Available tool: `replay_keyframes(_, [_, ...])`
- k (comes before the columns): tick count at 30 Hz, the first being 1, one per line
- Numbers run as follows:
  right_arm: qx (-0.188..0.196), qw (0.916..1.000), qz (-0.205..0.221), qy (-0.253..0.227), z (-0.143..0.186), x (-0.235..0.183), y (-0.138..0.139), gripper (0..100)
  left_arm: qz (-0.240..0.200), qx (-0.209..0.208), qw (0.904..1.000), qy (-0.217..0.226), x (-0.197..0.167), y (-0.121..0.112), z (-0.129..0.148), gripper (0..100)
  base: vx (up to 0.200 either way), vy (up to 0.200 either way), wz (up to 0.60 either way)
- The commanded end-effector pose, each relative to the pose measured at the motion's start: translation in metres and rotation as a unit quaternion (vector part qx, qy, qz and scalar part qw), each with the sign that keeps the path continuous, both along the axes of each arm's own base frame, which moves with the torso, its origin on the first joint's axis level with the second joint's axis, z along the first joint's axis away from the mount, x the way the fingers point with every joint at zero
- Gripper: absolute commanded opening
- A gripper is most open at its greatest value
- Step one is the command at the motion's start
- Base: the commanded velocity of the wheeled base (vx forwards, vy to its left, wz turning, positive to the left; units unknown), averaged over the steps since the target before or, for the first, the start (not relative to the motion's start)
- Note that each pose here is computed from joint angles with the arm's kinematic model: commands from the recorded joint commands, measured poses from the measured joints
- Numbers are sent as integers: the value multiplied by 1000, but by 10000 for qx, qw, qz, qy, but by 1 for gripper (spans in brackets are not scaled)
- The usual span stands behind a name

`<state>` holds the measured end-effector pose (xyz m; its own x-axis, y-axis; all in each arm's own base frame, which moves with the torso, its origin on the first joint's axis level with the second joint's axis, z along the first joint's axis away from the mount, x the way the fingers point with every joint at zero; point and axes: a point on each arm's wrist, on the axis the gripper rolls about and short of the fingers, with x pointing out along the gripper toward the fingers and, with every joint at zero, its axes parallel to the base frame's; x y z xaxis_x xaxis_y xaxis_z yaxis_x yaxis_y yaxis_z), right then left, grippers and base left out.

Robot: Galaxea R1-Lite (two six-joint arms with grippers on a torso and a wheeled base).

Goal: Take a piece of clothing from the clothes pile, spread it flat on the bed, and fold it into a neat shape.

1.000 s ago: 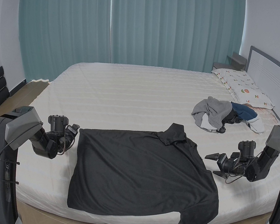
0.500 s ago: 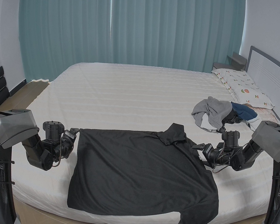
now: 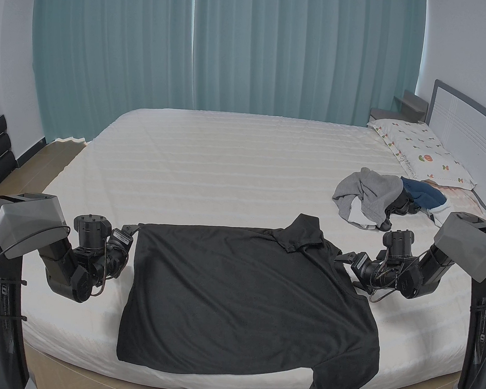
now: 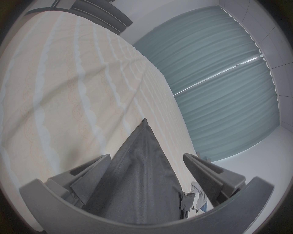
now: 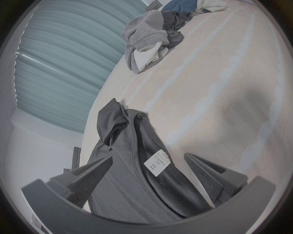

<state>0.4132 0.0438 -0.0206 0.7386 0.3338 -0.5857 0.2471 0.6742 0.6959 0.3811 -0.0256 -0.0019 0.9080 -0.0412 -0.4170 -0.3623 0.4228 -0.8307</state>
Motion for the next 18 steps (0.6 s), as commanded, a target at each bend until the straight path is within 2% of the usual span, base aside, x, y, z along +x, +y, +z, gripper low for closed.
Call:
replay_keyframes(1, [-13,10000,11,1,-1,1,2,100,-8,2,10000,42,-1,-1,-3,100,0,0,0])
replay_keyframes(6, [-8,10000,20,-16,-1,1,1,100,-8,2,10000,42,-1,-1,-3,100,0,0,0])
replay_keyframes(7, [-3,10000,23,-14,-1,2,2,0,-8,2,10000,42,-1,-1,-3,100,0,0,0])
replay_keyframes(18, [21,9999,-35,-129,6,3,-1,0,-8,2,10000,35,-1,-1,-3,100,0,0,0])
